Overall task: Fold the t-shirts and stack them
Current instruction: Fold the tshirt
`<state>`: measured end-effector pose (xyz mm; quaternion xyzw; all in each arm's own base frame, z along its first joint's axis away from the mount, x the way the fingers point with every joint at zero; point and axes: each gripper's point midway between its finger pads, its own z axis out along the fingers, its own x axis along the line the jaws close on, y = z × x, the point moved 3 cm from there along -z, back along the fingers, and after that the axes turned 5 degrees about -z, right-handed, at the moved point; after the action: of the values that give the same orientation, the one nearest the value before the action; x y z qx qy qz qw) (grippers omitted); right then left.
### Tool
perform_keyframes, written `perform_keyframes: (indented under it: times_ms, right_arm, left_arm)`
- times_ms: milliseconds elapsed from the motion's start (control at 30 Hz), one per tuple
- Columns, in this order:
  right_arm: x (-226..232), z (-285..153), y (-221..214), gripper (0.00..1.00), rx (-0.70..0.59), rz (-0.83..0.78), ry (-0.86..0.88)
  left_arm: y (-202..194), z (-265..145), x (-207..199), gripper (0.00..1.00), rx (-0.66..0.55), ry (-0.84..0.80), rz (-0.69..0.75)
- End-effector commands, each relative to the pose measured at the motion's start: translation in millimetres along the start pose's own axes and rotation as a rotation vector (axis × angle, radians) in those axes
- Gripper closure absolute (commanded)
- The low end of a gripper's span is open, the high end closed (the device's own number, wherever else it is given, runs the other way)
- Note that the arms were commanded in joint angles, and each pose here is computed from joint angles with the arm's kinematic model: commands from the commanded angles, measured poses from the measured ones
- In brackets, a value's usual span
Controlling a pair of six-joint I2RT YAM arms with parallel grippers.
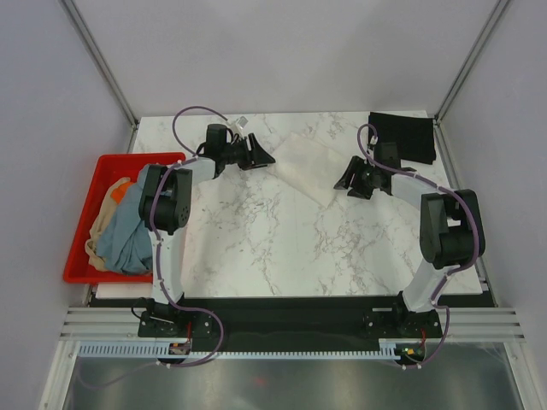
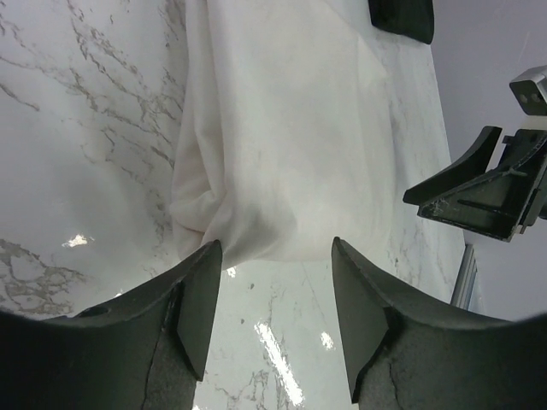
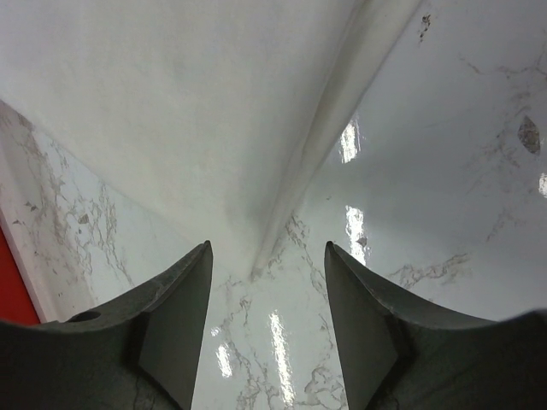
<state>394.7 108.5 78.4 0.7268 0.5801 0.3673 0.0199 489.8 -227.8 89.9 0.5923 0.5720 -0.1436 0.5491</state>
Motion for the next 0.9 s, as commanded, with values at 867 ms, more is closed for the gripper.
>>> perform_keyframes:
  times_ms: [867]
  right_arm:
    - [5,14,-10,0.39,0.01,-0.09,0.109]
  left_arm:
    - [17,-24,-1,0.25,-0.021,0.106,0.296]
